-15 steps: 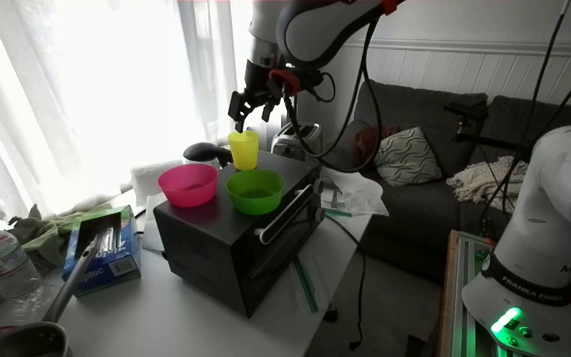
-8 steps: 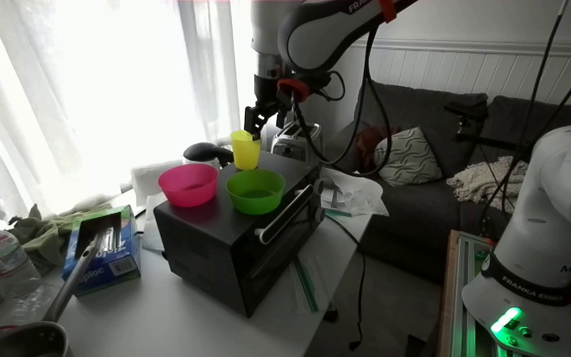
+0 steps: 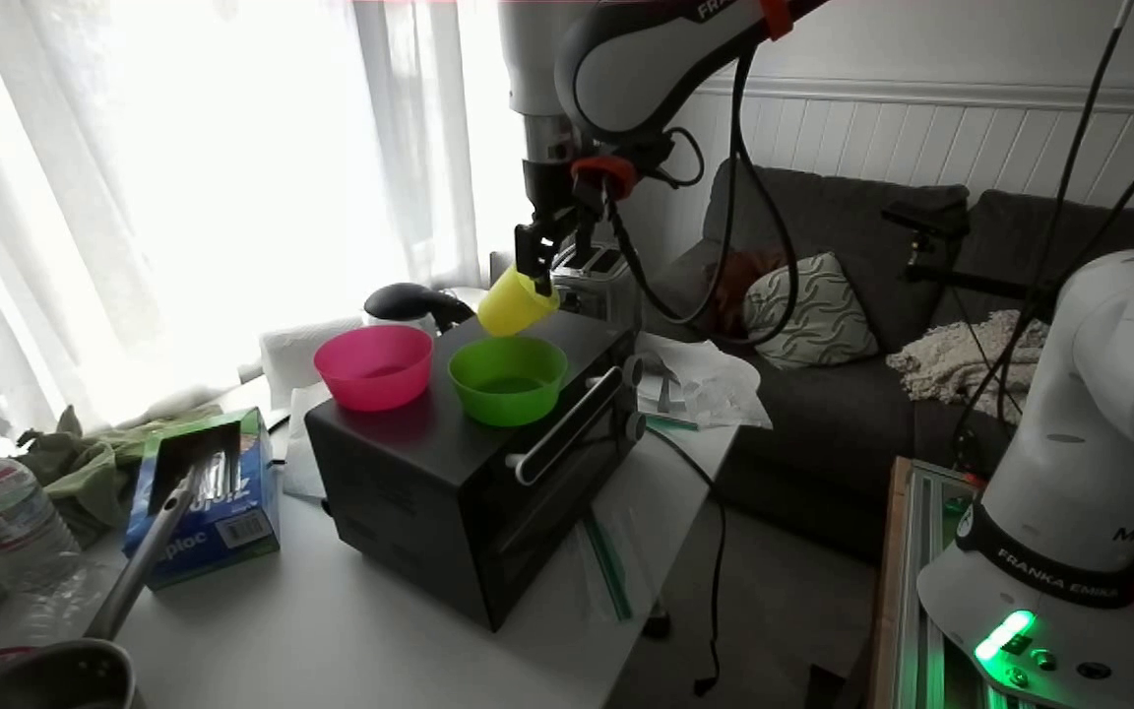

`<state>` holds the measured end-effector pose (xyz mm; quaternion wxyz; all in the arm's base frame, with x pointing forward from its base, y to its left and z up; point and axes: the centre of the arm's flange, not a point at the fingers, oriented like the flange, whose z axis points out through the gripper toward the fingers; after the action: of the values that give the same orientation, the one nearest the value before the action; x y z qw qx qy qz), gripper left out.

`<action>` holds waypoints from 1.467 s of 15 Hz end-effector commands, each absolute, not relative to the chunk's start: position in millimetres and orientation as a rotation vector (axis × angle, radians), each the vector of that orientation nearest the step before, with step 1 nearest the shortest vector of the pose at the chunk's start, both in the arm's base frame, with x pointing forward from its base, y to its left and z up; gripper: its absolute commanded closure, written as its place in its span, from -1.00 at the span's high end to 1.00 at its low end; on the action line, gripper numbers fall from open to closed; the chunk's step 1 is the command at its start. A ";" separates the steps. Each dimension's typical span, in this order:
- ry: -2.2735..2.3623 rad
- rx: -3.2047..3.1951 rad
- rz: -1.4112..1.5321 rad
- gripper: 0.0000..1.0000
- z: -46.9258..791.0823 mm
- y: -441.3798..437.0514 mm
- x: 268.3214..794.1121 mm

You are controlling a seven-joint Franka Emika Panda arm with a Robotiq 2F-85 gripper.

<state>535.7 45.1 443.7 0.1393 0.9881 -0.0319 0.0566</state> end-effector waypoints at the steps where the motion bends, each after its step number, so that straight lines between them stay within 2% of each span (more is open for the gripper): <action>1: -0.033 2.826 0.091 1.00 452.8 36.4 524.0; 11: 0.034 2.802 -0.069 1.00 454.9 26.3 509.4; 22: 0.442 2.870 0.045 1.00 503.1 78.2 519.2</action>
<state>514.5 57.6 495.0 0.1486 0.9819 0.1158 0.0166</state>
